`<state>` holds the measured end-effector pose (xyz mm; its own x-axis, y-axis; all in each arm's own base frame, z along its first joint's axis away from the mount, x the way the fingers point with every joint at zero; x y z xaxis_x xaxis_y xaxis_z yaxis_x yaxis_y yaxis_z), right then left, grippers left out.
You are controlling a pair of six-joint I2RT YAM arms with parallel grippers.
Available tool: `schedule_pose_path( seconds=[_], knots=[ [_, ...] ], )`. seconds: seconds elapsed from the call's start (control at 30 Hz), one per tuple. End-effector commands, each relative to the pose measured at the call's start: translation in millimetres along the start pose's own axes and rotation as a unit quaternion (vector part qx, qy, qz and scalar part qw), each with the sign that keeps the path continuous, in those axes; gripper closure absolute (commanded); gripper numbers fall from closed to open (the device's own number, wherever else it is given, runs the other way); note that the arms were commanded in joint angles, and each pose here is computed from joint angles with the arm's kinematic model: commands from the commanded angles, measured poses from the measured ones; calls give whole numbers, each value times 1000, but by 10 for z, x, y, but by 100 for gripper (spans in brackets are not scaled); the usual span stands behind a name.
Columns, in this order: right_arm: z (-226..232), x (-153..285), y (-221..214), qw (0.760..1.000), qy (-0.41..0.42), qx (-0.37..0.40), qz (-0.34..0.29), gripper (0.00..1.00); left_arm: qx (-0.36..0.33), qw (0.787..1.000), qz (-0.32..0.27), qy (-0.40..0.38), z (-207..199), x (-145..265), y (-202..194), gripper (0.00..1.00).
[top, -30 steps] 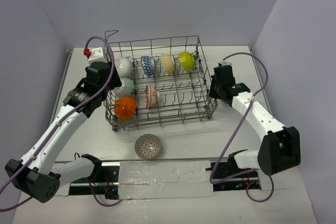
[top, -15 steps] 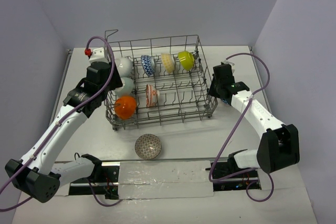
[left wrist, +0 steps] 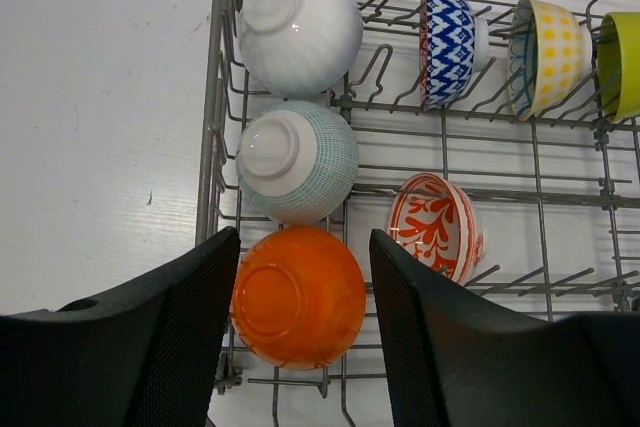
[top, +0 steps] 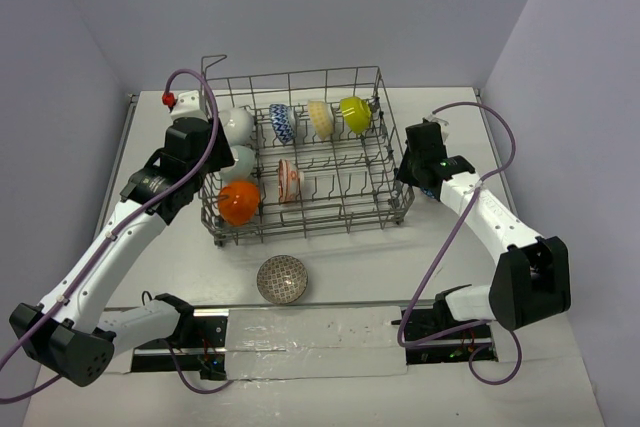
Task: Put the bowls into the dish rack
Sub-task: Move the dish rack to the center of the board.
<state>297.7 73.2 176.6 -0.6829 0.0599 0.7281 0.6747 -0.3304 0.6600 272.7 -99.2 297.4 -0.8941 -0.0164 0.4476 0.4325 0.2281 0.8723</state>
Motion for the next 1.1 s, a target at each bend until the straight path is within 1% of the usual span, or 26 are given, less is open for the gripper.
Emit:
schedule_pose_path(
  seconds=[0.0,0.27,1.07],
  knots=[
    [-78,-120,283,987,-65,-117,-95,100,0,1000,-14,-10,-28,-10,70,41],
    [15,-158,247,989,-59,-108,-88,100,-1,1000,-13,-6,-20,-21,59,40],
    [29,-227,169,990,-59,-98,-78,100,-3,1000,-10,-2,-16,-36,48,40]
  ],
)
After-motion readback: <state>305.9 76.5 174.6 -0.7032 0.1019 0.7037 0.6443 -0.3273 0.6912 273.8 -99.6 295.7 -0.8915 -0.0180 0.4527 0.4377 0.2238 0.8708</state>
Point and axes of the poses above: each gripper's point midway between its finger pads, its own x axis back along the fingers, its own z axis along the line the jaws close on, y = z × x, the point moved 6 cm from there along x, back along the fingers, and after that the axes turned 1 degree about x, right-handed, at the moved point
